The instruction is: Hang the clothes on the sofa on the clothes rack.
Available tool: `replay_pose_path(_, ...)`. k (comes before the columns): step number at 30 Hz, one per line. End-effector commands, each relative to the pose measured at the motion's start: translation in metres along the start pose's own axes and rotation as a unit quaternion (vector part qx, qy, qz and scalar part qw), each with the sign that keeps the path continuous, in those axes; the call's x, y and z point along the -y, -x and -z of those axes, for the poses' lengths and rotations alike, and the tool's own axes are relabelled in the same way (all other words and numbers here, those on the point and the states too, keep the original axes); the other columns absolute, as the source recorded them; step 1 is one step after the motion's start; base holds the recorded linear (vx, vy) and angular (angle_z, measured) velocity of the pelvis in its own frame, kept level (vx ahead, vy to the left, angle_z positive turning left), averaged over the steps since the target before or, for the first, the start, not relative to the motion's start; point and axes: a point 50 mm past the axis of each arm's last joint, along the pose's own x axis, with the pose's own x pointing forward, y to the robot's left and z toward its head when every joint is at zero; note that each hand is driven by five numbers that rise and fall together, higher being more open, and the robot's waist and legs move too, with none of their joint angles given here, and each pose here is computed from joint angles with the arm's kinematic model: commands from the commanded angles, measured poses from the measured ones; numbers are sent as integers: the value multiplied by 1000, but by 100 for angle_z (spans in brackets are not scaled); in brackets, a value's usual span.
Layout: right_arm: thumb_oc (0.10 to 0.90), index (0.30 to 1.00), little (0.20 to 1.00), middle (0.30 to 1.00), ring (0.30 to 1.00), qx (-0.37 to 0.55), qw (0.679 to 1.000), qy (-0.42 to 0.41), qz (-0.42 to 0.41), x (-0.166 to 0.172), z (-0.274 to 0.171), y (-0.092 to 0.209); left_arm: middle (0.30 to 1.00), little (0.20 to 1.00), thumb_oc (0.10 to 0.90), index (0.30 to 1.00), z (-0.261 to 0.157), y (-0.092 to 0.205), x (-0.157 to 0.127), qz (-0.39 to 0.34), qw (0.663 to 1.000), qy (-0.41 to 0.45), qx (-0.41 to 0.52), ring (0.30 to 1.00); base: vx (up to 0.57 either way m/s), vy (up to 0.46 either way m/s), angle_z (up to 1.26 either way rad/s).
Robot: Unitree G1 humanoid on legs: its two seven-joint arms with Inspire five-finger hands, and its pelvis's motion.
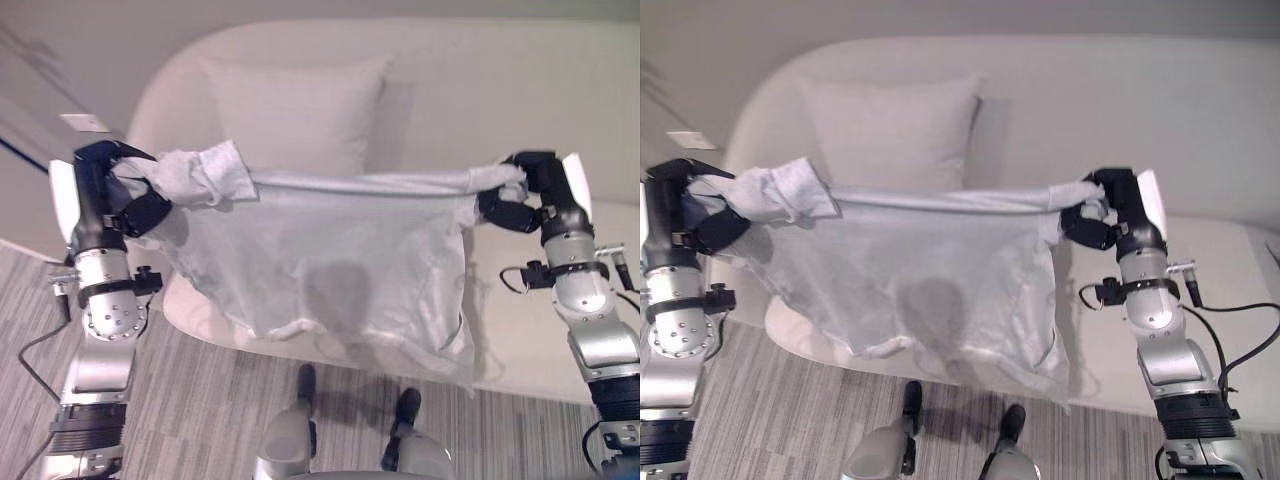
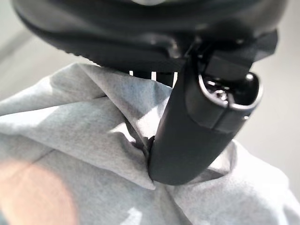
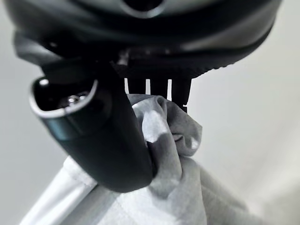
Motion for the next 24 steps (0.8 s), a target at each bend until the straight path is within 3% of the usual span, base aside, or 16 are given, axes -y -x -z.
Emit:
replay_pose_path(1, 400, 300, 300, 300, 300, 78, 995, 15, 60, 32, -26, -15, 300, 300, 400, 300, -21, -33, -53, -104, 987, -80, 89, 300, -71, -13, 108)
replay_pose_path(11, 400, 300, 300, 300, 300, 89, 990, 60, 90, 53, -37, -27, 300, 300, 400, 300, -56, -54, -64, -123, 972, -112, 165, 300, 12, 236, 73)
replay_pose_path(16, 400, 300, 300, 300, 300, 103, 986, 90, 100, 66, -47, -38, 300, 300, 400, 300, -97, -74, -39, -78, 962, -92, 244, 300, -123, 186, 75)
replay_pose_path(24, 400, 300, 300, 300, 300, 146, 970, 116, 155, 103, -77, -52, 300, 300, 400, 300, -100, -82, -23, -59, 969, -55, 232, 300, -231, -4, 111)
